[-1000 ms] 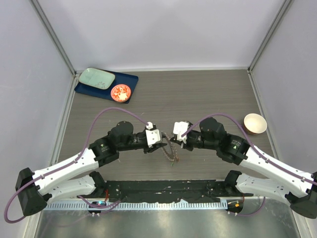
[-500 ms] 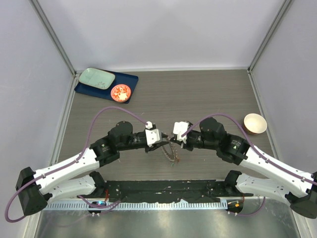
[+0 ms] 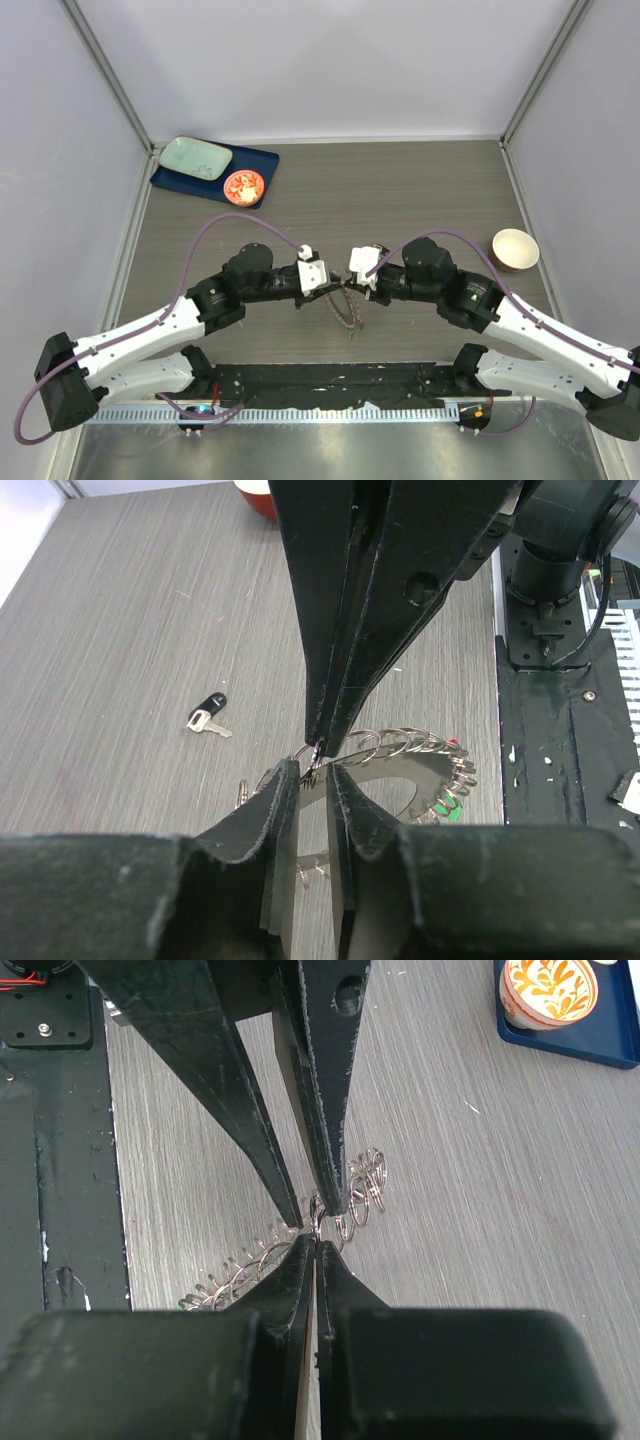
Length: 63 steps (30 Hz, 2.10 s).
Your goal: Put the keys on the keyring
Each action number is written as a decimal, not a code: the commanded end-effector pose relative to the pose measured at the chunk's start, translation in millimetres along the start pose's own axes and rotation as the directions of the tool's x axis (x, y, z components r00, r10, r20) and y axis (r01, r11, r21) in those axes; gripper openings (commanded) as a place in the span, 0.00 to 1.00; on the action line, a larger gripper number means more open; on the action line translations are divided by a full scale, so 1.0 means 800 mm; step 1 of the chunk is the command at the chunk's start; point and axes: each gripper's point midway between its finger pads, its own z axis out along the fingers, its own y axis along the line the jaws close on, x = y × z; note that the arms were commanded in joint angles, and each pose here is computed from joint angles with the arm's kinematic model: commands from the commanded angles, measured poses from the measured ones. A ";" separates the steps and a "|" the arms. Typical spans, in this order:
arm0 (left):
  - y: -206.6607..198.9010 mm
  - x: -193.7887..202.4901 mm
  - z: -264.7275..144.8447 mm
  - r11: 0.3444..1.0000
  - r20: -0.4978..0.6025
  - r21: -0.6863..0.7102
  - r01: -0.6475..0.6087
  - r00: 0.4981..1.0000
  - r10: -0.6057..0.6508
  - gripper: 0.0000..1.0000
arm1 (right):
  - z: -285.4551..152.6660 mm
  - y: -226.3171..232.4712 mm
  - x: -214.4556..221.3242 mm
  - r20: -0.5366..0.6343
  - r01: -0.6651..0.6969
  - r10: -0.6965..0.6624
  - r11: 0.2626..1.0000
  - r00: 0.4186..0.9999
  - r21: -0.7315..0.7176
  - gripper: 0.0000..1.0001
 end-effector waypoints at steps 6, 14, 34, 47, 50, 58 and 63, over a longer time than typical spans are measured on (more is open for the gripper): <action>0.005 -0.006 0.004 1.000 0.006 -0.005 0.010 1.000 -0.010 0.09 | -0.006 -0.007 -0.042 0.123 0.042 -0.044 0.999 0.991 0.020 0.01; 0.010 0.002 0.009 0.998 0.016 -0.041 0.043 0.999 -0.042 0.16 | -0.004 -0.005 -0.048 0.142 0.012 -0.013 1.000 0.990 0.012 0.01; 0.029 0.005 -0.013 0.982 0.022 -0.176 0.067 0.998 -0.064 0.00 | -0.020 -0.039 -0.062 0.208 -0.154 0.116 0.972 0.971 0.177 0.39; 0.057 0.005 -0.078 0.913 -0.041 -0.391 0.119 0.988 -0.146 0.00 | -0.044 -0.143 0.029 0.154 -0.416 0.426 0.635 0.891 0.651 1.00; 0.060 0.009 -0.106 0.888 -0.085 -0.446 0.112 0.982 -0.167 0.00 | -0.035 -0.167 0.087 0.104 -0.455 0.544 0.564 0.832 0.690 0.94; 0.057 0.011 -0.155 0.864 -0.134 -0.499 0.068 0.979 -0.155 0.00 | -0.017 -0.207 0.179 -0.077 -0.368 0.651 0.519 0.756 0.772 0.85; 0.055 0.014 -0.167 0.851 -0.124 -0.521 0.066 0.981 -0.152 0.00 | 0.010 -0.215 0.216 -0.205 -0.319 0.679 0.562 0.705 0.763 0.76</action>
